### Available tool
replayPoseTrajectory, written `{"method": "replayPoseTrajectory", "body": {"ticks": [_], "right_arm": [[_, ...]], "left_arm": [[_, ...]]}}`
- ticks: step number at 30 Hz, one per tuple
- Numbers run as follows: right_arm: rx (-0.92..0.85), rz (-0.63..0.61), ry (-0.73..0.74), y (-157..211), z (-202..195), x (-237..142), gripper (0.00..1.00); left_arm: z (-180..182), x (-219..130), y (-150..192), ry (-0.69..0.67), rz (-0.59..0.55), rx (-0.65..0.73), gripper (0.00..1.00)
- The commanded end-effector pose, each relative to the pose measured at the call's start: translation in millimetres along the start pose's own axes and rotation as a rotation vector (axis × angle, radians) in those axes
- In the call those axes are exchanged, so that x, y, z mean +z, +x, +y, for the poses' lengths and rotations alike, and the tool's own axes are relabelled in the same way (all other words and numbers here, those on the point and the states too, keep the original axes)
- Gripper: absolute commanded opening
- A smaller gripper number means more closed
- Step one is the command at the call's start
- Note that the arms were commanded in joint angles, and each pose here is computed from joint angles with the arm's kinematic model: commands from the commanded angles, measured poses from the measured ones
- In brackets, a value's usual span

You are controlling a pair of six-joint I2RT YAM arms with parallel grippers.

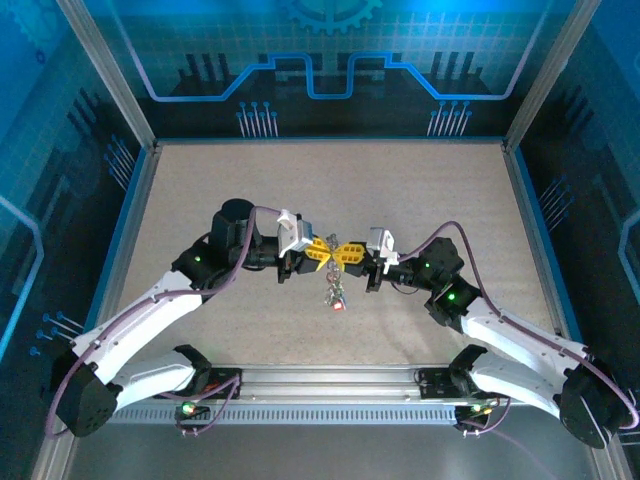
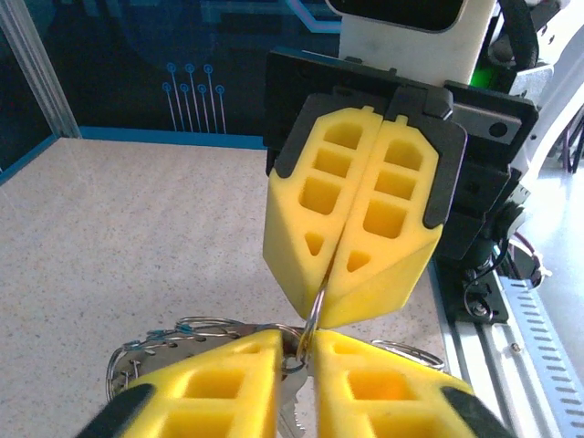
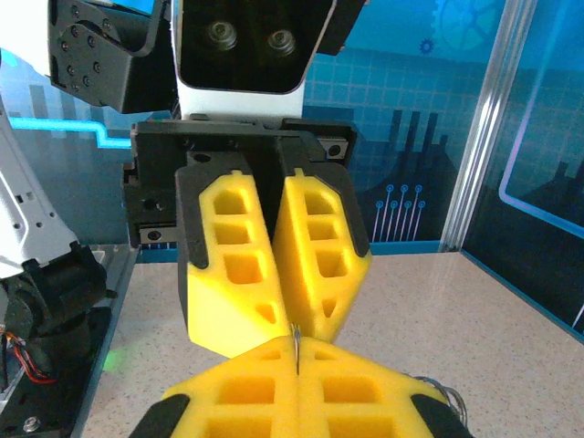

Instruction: Put the keys on the keyring

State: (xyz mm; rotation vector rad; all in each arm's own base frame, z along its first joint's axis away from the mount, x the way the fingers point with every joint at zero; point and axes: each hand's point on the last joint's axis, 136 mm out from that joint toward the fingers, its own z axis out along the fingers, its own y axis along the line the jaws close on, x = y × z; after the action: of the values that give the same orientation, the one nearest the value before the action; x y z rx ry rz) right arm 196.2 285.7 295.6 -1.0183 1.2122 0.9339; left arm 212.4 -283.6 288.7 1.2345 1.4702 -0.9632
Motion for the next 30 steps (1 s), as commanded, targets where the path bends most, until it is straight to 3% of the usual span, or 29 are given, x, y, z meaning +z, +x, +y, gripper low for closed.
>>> {"method": "replayPoseTrajectory", "body": {"ticks": [1,5,11,16,19,21,24,27,30], "right_arm": [[-0.059,-0.075,-0.026,-24,4,2,0.00],[-0.061,-0.070,-0.028,-22,4,3,0.00],[-0.079,-0.037,-0.030,-21,3,4,0.00],[-0.059,0.078,-0.036,-11,1,2,0.32],[0.094,0.184,0.043,3,-16,-2,0.39],[0.206,0.270,0.120,16,-30,-7,0.40],[0.278,0.408,0.102,23,-28,-16,0.41],[0.389,0.524,0.123,25,-32,-24,0.28],[0.487,0.556,0.004,22,-20,-23,0.26]], "left_arm": [[-2,-2,-17,0.028,-0.037,0.029,0.12],[-2,-3,-16,0.030,-0.021,0.045,0.00],[-1,-5,-11,0.021,0.034,0.062,0.00],[12,-9,-11,-0.070,0.078,0.084,0.00],[9,-12,-11,-0.040,0.144,0.110,0.00],[4,-14,-10,-0.002,0.202,0.117,0.00],[2,-16,-6,0.022,0.286,0.157,0.00],[5,-18,-2,0.023,0.361,0.191,0.00],[8,-18,6,0.029,0.454,0.225,0.00]]}}
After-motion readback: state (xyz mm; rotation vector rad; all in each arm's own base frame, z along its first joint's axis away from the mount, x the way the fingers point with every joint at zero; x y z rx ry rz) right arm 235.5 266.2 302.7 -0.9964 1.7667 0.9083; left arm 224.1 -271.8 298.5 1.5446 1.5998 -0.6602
